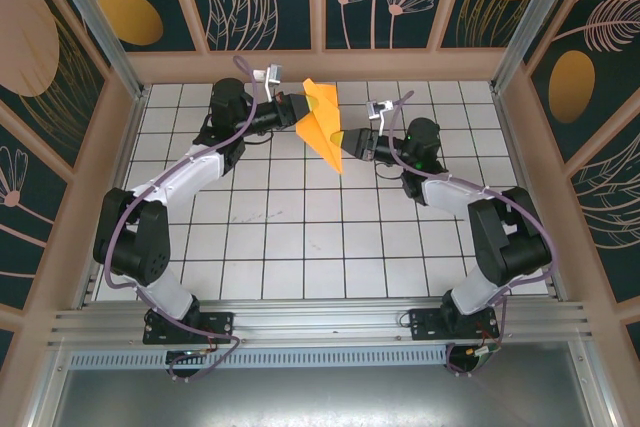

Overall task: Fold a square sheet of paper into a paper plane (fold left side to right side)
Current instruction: Turn over the paper at the center of the table.

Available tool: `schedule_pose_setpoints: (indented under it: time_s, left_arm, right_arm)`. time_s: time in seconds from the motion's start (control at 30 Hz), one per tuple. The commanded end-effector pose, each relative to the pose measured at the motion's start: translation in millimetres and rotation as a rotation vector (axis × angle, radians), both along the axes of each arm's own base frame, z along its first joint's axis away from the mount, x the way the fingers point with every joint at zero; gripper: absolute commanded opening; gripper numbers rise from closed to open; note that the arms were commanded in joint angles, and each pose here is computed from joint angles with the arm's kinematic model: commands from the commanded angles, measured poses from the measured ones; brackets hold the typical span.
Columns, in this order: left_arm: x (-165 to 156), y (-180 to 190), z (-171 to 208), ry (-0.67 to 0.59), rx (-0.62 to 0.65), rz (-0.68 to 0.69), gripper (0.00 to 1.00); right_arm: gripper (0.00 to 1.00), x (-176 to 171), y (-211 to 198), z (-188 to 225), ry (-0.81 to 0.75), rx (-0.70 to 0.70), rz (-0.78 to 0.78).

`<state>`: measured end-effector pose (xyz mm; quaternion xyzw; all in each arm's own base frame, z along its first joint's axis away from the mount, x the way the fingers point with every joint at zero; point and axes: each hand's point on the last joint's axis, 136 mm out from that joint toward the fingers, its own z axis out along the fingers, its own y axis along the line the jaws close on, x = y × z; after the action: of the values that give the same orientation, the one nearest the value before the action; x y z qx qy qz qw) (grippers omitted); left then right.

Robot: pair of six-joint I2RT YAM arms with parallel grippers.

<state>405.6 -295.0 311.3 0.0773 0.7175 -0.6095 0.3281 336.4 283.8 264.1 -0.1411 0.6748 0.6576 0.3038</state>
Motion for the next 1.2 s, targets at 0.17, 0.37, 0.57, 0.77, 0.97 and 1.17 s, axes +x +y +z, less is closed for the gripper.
schedule_pose_setpoints:
  time_s: [0.17, 0.37, 0.57, 0.77, 0.97, 1.17]
  left_arm:
    - [5, 33, 3, -0.094, 0.252, 0.21, 0.58]
    - [-3, 93, 7, -0.168, 0.453, 0.495, 0.67]
    - [-25, 137, 22, -0.235, 0.441, 0.706, 0.69]
    - [-37, 156, 37, -0.278, 0.425, 0.794, 0.71]
    - [-37, 156, 32, -0.267, 0.431, 0.788, 0.71]
    - [-35, 152, 29, -0.257, 0.429, 0.771, 0.71]
  right_arm:
    - [0.09, 8, -18, -8, -0.065, -0.231, -0.14]
    - [0.08, 21, -49, -53, -0.075, -0.743, -0.418]
    - [0.08, 18, -73, -101, -0.121, -1.397, -0.615]
    - [0.08, 13, -66, -128, -0.255, -1.796, -0.65]
    - [0.09, 4, -55, -167, -0.326, -1.989, -0.553]
    - [0.11, -8, -50, -209, -0.322, -2.083, -0.406]
